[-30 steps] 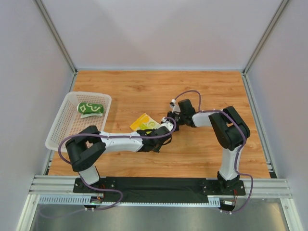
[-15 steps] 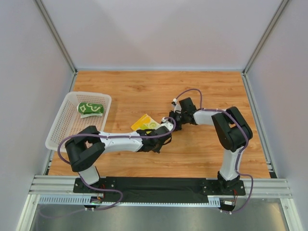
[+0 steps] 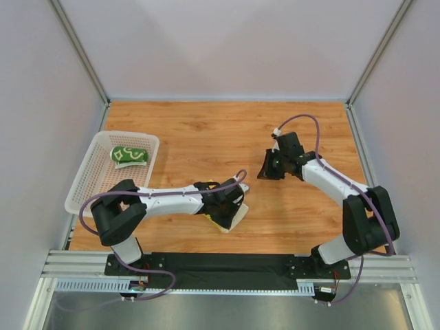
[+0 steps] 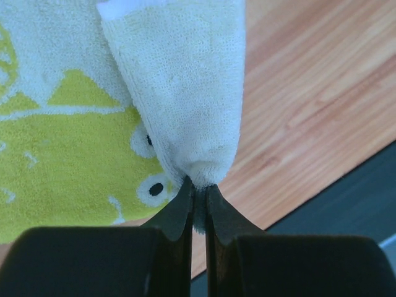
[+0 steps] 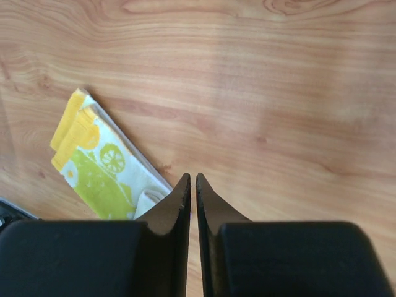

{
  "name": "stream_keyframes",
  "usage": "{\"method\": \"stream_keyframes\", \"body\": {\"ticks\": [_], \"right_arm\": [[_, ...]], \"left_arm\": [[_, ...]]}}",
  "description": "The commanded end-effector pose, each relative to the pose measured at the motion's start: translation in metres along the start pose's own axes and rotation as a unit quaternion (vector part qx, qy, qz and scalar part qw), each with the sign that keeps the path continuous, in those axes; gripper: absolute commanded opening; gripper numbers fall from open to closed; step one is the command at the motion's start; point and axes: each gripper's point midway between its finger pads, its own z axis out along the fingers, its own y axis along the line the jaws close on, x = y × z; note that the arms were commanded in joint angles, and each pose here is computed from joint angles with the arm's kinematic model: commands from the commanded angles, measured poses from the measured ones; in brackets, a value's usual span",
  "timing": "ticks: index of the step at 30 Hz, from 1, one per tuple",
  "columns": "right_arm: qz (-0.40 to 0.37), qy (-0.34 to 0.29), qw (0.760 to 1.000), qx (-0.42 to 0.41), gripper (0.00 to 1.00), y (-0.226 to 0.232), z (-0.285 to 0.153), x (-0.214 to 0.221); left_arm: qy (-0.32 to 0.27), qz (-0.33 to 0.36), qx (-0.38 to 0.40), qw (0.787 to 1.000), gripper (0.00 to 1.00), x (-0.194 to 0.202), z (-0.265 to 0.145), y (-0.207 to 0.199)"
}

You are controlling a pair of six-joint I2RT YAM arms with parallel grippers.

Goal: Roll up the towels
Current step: Roll the towel

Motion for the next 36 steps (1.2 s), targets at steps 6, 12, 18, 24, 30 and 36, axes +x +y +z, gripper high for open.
{"method": "stream_keyframes", "body": {"ticks": [6, 12, 18, 24, 30, 36], "right_arm": [[-0.010, -0.006, 1.000, -0.025, 0.20, 0.000, -0.043, 0.039], [-0.005, 0.000, 0.997, -0.077, 0.27, 0.011, -0.055, 0.060], [-0.008, 0.012, 0.991, -0.132, 0.35, 0.027, -0.060, 0.079], [-0.008, 0.031, 0.985, -0.167, 0.41, 0.039, -0.057, 0.098], [-0.012, 0.043, 0.981, -0.191, 0.45, 0.047, -0.050, 0.112], [-0.023, 0.043, 0.978, -0.201, 0.55, 0.057, -0.043, 0.119]], "left_arm": [[0.001, -0.081, 0.169, 0.982, 0.00, -0.013, -0.030, -0.038], [-0.028, -0.160, 0.257, 0.953, 0.00, -0.024, -0.040, -0.039], [-0.035, -0.233, 0.325, 0.916, 0.00, -0.015, -0.036, -0.029], [-0.020, -0.331, 0.325, 0.885, 0.00, -0.008, -0.030, -0.011], [0.005, -0.405, 0.349, 0.845, 0.00, -0.005, -0.028, -0.005], [0.010, -0.451, 0.371, 0.811, 0.00, -0.003, -0.029, -0.001]]}}
